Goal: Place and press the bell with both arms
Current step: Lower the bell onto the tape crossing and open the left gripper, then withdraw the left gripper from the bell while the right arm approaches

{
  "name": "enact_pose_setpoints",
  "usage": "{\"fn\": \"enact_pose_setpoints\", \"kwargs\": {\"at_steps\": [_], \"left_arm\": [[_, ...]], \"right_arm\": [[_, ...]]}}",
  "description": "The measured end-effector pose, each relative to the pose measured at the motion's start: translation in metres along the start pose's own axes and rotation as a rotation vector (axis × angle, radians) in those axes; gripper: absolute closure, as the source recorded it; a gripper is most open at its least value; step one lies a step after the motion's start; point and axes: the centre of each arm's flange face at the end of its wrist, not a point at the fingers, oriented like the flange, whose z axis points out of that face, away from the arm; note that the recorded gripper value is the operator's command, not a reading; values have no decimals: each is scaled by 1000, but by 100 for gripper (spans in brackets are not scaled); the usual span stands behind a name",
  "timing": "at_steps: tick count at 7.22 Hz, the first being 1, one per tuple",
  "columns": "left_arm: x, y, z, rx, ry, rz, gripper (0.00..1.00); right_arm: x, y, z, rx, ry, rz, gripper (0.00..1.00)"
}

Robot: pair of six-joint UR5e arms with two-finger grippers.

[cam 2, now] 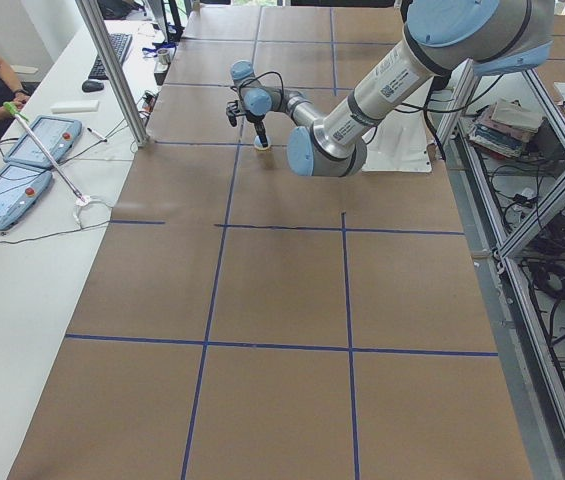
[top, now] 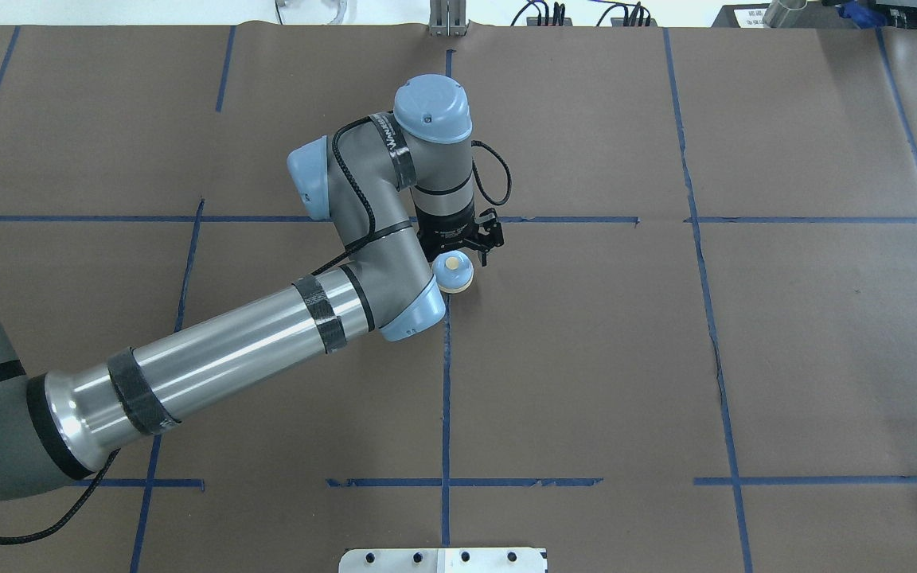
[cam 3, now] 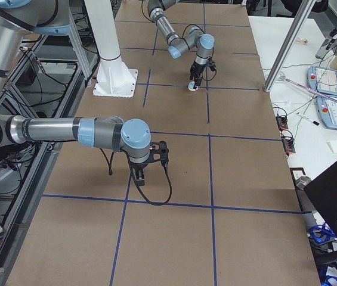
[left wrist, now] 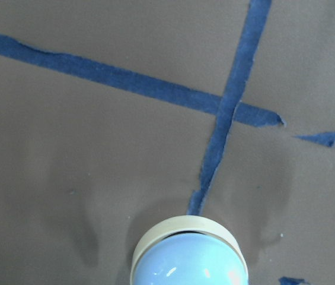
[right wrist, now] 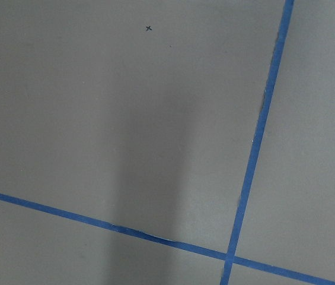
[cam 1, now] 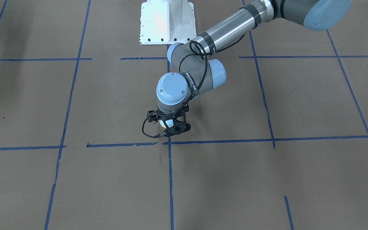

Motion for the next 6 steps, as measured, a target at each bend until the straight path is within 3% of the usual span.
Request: {"fn": "enact_pose_setpoints", "kwargs": {"at_steps": [3, 4, 6], "left_arm": [[-48, 19, -55, 33, 63, 11, 0], [-92, 24, -75, 53, 88, 18, 0], [-178, 34, -105, 90, 119, 65, 0]], "right_arm": [[-34, -28, -3, 68, 2, 40, 0], [-65, -46, 5, 98, -21, 67, 0], [-161, -94, 29, 125, -127, 165, 0]]}}
